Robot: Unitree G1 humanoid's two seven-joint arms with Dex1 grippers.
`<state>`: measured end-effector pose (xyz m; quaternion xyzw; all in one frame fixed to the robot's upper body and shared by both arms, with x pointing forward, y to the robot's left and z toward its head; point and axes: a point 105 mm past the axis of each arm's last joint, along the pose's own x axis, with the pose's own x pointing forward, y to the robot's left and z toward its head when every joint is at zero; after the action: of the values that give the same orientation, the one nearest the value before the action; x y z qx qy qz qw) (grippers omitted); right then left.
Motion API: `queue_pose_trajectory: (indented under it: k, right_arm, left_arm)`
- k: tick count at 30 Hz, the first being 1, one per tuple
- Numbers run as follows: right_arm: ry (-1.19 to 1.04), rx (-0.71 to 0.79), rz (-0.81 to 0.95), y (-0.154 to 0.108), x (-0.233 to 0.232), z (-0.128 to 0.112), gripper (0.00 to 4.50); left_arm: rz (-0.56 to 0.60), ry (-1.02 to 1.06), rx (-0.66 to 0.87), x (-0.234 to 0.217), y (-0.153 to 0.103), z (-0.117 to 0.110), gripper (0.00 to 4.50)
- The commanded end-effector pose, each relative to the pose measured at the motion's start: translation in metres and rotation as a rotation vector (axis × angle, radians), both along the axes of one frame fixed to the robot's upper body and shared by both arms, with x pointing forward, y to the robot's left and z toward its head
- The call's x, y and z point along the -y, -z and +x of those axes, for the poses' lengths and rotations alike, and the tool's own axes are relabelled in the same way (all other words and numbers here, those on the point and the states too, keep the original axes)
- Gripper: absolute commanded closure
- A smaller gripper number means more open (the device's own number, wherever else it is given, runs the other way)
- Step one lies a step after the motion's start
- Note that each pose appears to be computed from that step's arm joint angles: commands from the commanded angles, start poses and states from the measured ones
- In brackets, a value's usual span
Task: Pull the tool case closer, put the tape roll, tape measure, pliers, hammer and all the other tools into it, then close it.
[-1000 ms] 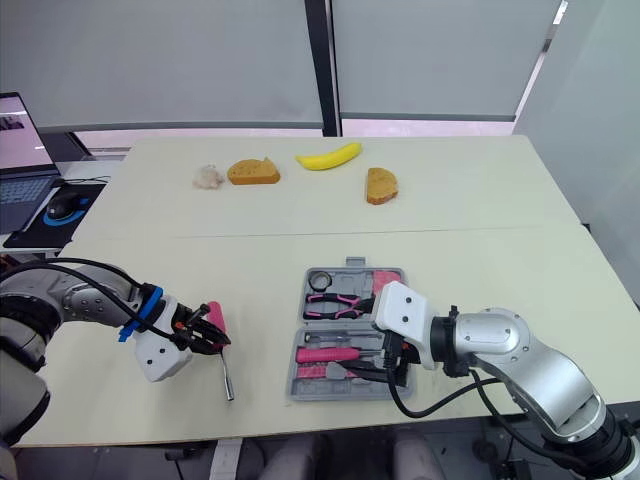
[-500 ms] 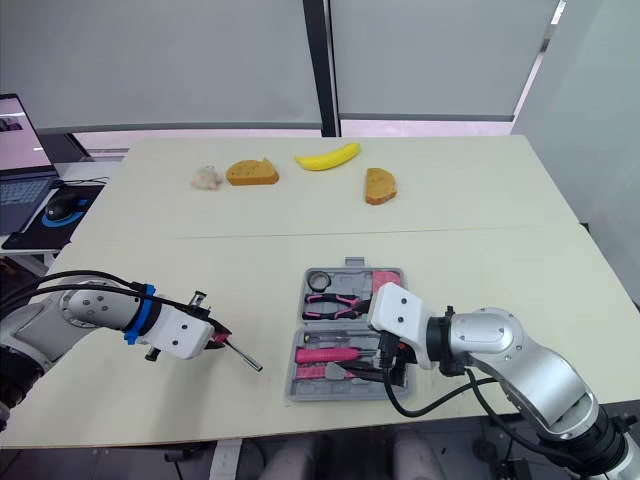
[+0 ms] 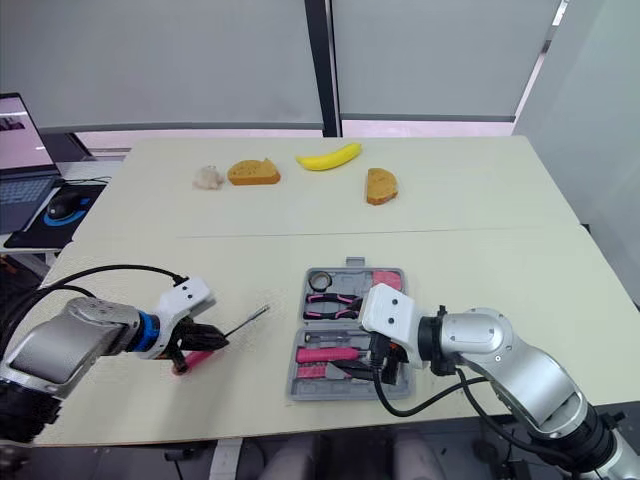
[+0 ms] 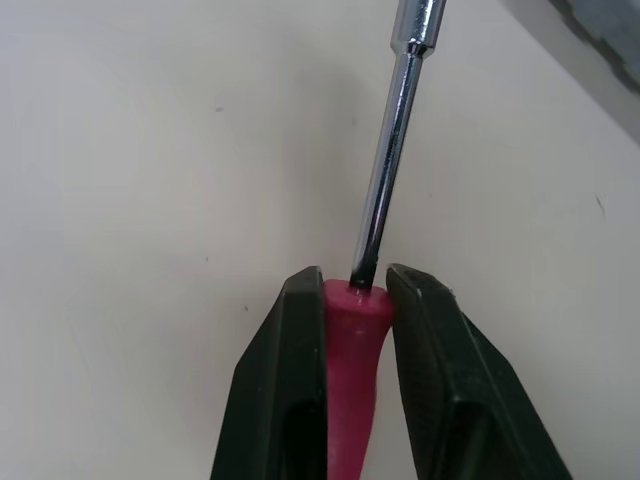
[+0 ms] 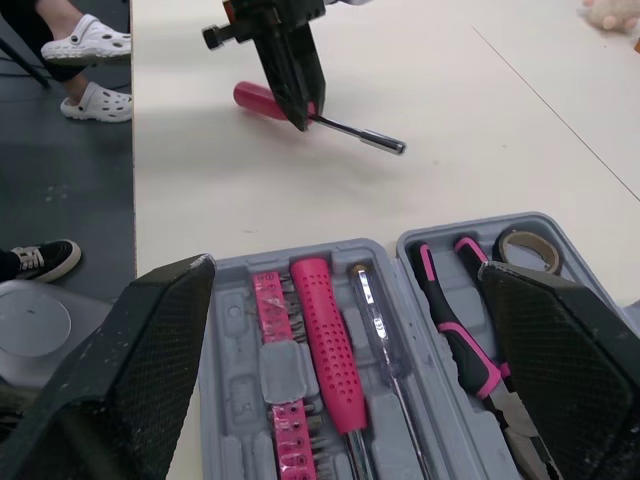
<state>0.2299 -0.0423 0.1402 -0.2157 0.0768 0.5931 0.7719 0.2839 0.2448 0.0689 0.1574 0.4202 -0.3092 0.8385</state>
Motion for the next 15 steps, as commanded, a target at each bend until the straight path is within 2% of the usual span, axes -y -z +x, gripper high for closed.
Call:
queue_pose_trajectory:
  k: [1,8,15]
  right_arm:
    - [-0.020,0.047,0.009,-0.008,-0.005,0.000,0.00]
    - [-0.040,0.059,-0.004,-0.008,-0.011,0.001,0.00]
    - [-0.059,0.052,-0.017,-0.007,-0.012,-0.001,0.00]
  left_arm:
    - [-0.015,-0.182,0.020,-0.001,-0.006,0.001,3.95]
    - [-0.031,-0.395,0.008,0.008,0.012,-0.003,3.95]
    - [-0.035,-0.415,0.063,0.018,0.024,0.001,3.95]
